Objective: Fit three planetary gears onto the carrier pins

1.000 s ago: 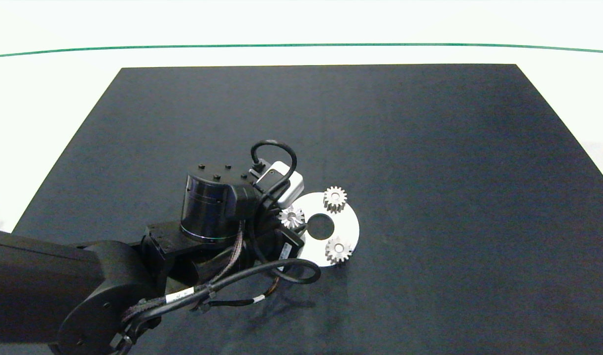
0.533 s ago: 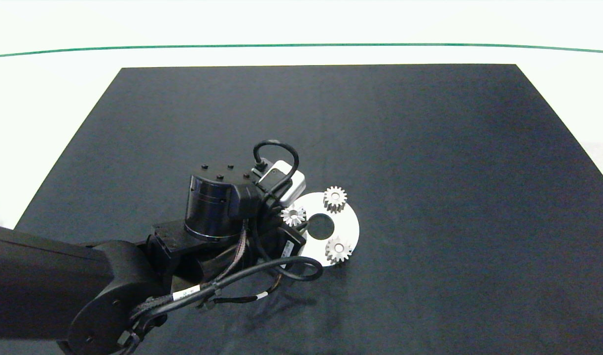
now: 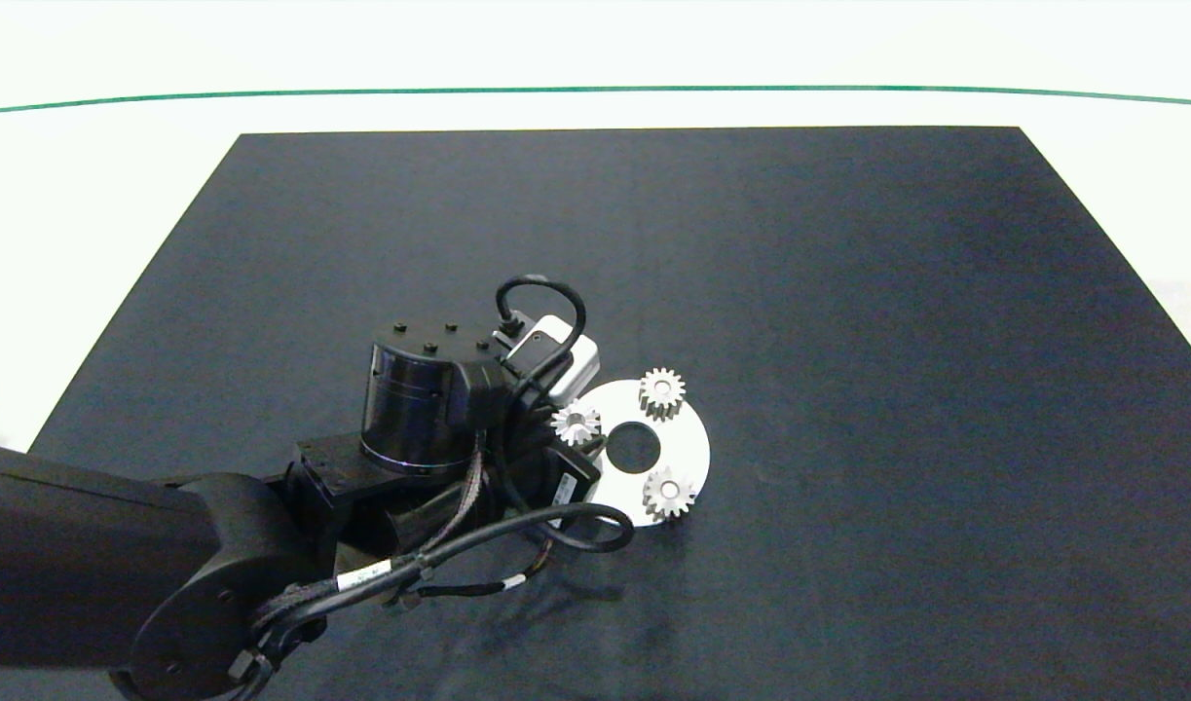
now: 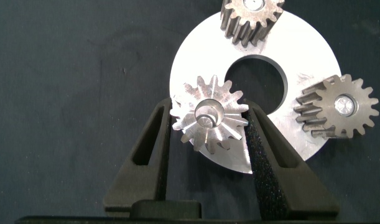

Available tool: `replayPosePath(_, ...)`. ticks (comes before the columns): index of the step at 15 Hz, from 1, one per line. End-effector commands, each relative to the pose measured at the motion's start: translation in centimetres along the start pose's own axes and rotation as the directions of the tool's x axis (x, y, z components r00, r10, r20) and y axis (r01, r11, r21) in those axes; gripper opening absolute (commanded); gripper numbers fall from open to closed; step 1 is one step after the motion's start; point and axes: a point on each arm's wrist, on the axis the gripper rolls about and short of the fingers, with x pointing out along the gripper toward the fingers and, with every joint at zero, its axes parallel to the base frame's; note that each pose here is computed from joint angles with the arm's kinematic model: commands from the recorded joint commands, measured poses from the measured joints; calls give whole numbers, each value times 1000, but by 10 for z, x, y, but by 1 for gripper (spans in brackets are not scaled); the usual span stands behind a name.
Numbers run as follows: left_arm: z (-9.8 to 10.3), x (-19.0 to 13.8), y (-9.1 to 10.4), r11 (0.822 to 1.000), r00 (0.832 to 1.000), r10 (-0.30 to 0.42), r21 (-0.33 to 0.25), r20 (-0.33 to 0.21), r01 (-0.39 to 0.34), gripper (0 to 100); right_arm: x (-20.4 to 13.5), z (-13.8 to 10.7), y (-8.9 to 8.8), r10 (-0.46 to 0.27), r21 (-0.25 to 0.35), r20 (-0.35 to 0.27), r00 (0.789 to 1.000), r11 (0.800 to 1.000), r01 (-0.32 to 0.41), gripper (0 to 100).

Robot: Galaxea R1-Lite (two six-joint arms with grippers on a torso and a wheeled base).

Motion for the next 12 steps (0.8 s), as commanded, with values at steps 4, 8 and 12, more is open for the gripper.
replayPosePath(4,-1,-3,1,1000,1000,3,-1,0,-3,16,0,0,0,5,-3,-2,1000,1000,-5,100)
replayPosePath(8,-4,-2,2,1000,1000,8,-2,-6,-8,16,-1,2,-1,5,1,6,1000,1000,-5,100)
replayPosePath(12,-4,-2,2,1000,1000,8,-2,-8,-8,16,-1,3,-1,4,3,7,1000,1000,-4,100)
